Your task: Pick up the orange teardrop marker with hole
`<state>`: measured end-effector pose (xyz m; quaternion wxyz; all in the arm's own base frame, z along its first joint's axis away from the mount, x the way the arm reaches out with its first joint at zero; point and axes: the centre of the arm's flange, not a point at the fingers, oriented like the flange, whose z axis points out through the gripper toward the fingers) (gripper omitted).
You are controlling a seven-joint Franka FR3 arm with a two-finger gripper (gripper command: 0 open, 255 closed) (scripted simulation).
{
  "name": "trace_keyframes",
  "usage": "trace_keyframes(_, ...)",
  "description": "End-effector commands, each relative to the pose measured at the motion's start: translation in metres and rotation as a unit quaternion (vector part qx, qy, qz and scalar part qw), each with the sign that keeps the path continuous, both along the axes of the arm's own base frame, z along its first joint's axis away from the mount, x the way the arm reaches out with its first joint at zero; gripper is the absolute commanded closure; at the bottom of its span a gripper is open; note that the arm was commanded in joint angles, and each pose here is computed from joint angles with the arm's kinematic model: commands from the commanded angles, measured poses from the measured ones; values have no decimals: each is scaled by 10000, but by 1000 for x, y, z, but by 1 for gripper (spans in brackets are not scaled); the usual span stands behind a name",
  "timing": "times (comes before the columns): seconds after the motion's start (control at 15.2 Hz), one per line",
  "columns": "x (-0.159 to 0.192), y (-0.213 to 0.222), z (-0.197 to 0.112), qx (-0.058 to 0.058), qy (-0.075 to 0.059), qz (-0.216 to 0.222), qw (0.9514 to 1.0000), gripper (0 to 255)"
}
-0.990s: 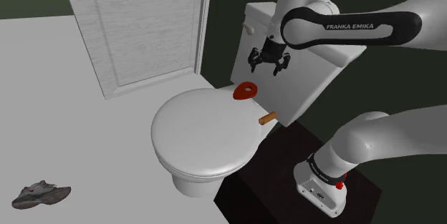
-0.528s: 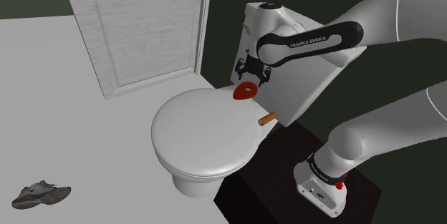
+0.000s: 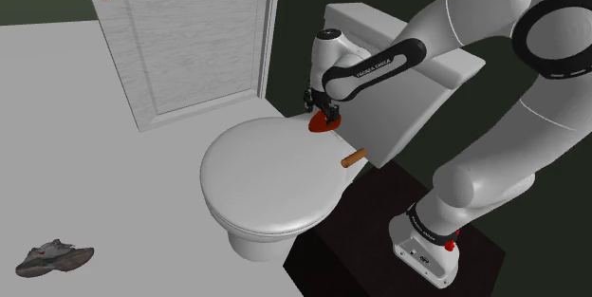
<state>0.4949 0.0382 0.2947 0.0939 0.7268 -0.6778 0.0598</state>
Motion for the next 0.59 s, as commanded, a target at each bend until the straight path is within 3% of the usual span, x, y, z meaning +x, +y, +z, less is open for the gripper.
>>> trace_keyframes(0.0, 12, -9, -22, -72, -38, -547, 9985, 0)
trace_keyframes(0.53, 15, -11, -65, -89, -44, -679, 9976, 0)
